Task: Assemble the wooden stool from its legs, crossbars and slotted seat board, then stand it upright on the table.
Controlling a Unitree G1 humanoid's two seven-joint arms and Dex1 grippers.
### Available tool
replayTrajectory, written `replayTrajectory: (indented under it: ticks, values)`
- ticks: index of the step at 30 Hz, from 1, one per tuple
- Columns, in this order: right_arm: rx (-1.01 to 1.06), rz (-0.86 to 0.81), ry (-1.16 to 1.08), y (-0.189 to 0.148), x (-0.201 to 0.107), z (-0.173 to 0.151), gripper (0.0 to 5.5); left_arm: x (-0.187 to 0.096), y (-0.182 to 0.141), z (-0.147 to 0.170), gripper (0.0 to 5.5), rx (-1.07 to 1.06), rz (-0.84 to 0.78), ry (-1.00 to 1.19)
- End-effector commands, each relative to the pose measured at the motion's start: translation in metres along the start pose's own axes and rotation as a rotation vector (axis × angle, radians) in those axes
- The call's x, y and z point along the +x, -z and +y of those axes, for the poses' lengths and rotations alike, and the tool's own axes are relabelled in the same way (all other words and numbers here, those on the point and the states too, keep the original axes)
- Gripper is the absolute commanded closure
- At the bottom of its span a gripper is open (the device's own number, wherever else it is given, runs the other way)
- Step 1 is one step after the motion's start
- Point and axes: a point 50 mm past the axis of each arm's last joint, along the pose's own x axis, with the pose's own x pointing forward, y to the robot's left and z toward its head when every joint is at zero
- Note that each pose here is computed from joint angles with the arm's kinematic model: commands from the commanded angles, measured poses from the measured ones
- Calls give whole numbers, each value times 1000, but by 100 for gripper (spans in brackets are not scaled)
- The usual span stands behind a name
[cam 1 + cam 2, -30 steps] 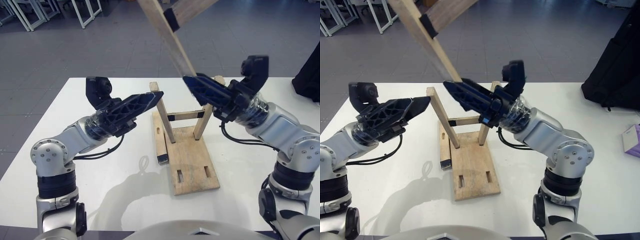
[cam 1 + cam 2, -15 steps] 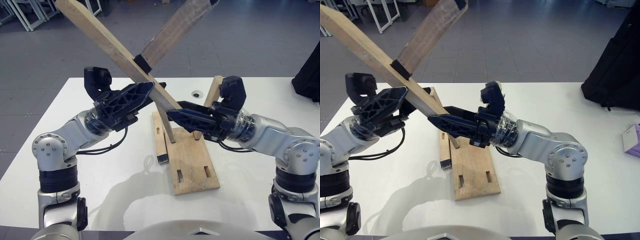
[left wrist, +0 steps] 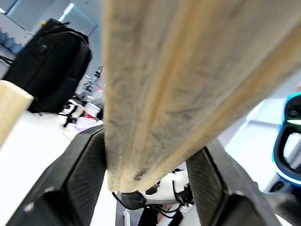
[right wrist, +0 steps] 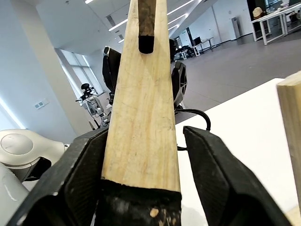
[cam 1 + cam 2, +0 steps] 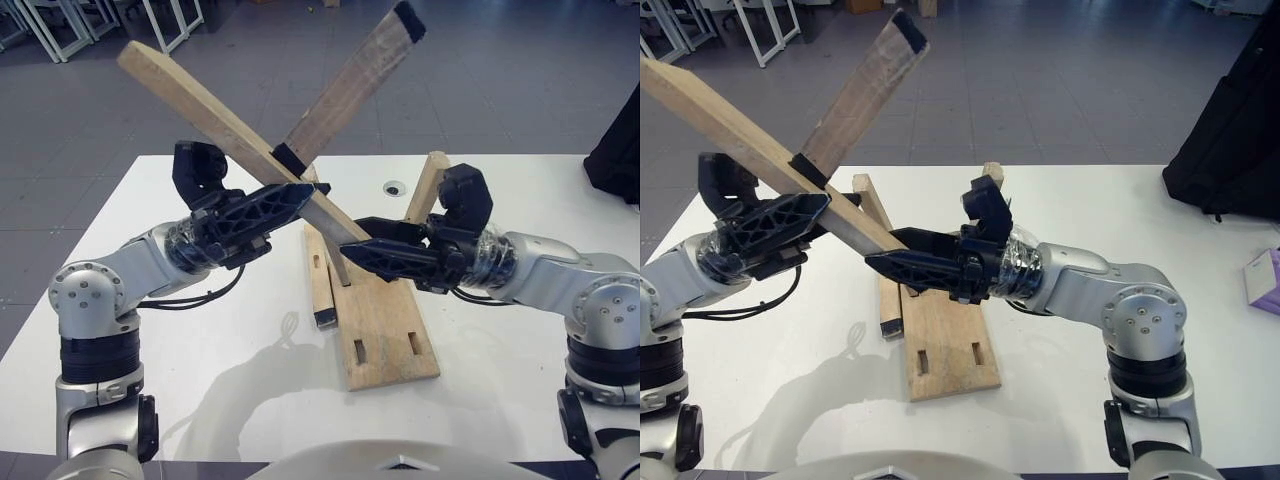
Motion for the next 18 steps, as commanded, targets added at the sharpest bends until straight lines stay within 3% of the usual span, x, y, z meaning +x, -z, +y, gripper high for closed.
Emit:
replayTrajectory:
  ticks: [1,7,12,18]
  values:
    - [-16,5,73,-3,-8,-4,213,1,-12,5,328,85,-79,-39]
    - [-106,41,272,-9,-37,-17,117,-1,-15,8,345,336,-40,-203]
    - [-170,130,596,5,-99,-42,112,-4,6,-2,345,540,50,-274]
    - [-155,237,674,39,-116,-46,112,-10,55,-2,345,536,173,-251]
